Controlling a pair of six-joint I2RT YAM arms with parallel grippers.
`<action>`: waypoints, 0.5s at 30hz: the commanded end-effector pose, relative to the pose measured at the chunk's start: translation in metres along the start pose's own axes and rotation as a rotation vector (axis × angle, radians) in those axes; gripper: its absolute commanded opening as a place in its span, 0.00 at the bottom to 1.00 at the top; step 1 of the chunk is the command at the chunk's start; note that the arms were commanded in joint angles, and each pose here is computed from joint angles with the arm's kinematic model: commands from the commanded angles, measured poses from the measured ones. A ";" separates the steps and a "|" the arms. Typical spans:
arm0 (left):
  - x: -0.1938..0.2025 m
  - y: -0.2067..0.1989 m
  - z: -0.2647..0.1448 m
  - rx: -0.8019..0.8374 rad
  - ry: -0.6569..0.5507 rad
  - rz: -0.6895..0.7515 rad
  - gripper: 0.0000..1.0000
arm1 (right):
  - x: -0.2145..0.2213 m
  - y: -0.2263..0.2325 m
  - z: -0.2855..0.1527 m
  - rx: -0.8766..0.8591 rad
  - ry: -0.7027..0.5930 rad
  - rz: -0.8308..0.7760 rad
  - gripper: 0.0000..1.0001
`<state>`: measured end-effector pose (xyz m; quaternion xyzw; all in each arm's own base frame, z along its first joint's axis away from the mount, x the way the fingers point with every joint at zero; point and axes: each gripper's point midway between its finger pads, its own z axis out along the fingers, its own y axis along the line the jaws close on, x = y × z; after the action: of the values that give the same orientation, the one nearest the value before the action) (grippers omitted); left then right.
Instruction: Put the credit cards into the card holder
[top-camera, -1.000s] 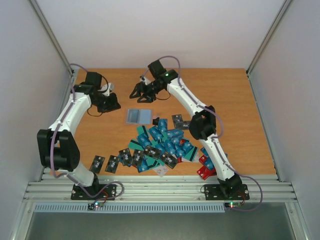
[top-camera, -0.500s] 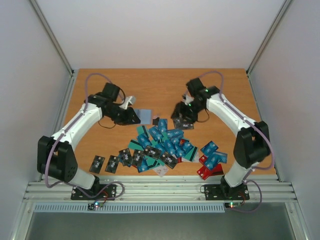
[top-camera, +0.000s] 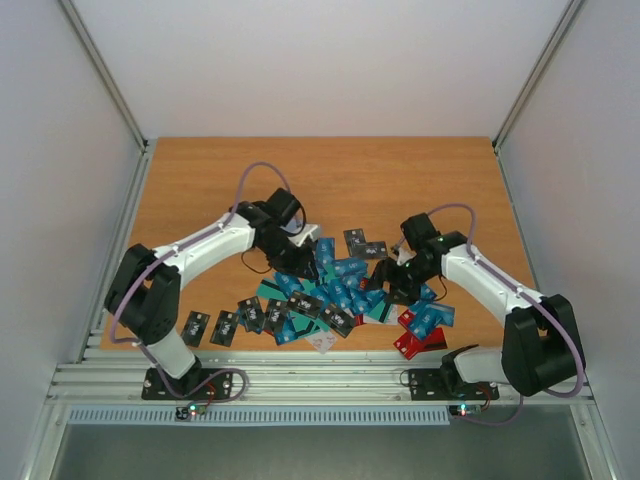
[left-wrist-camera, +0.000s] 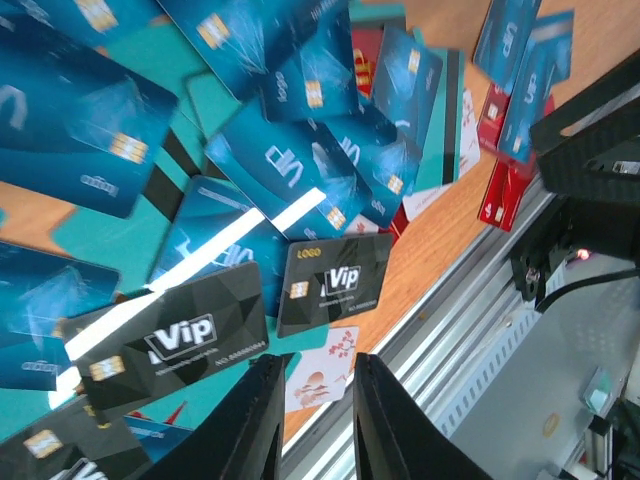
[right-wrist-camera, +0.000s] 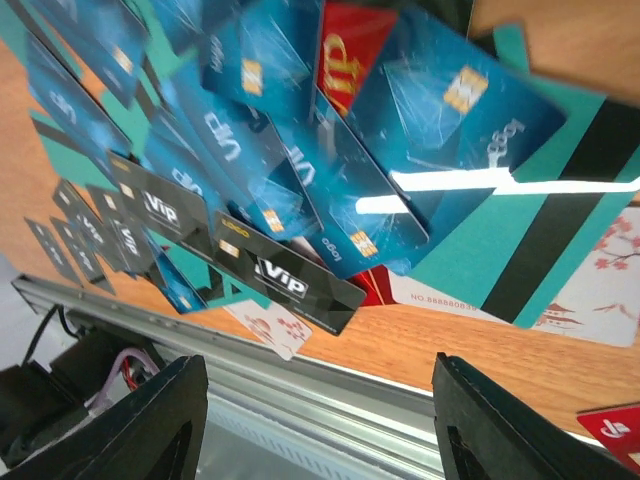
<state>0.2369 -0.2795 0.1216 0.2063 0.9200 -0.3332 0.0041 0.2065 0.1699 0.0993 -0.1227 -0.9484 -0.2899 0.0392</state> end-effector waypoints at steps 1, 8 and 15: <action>0.007 -0.003 0.019 0.006 0.035 0.038 0.25 | 0.012 0.016 0.016 -0.164 0.061 -0.032 0.63; 0.017 -0.009 0.039 0.135 0.084 0.071 0.51 | 0.023 0.026 0.049 -0.249 0.132 -0.075 0.55; 0.024 -0.001 0.058 0.179 0.143 0.074 0.55 | 0.030 0.021 0.085 -0.270 0.165 -0.059 0.40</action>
<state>0.2084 -0.2994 0.0796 0.2403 0.8941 -0.3722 -0.0659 0.1787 0.2239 0.0488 -0.0800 -0.9100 -0.3940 0.1008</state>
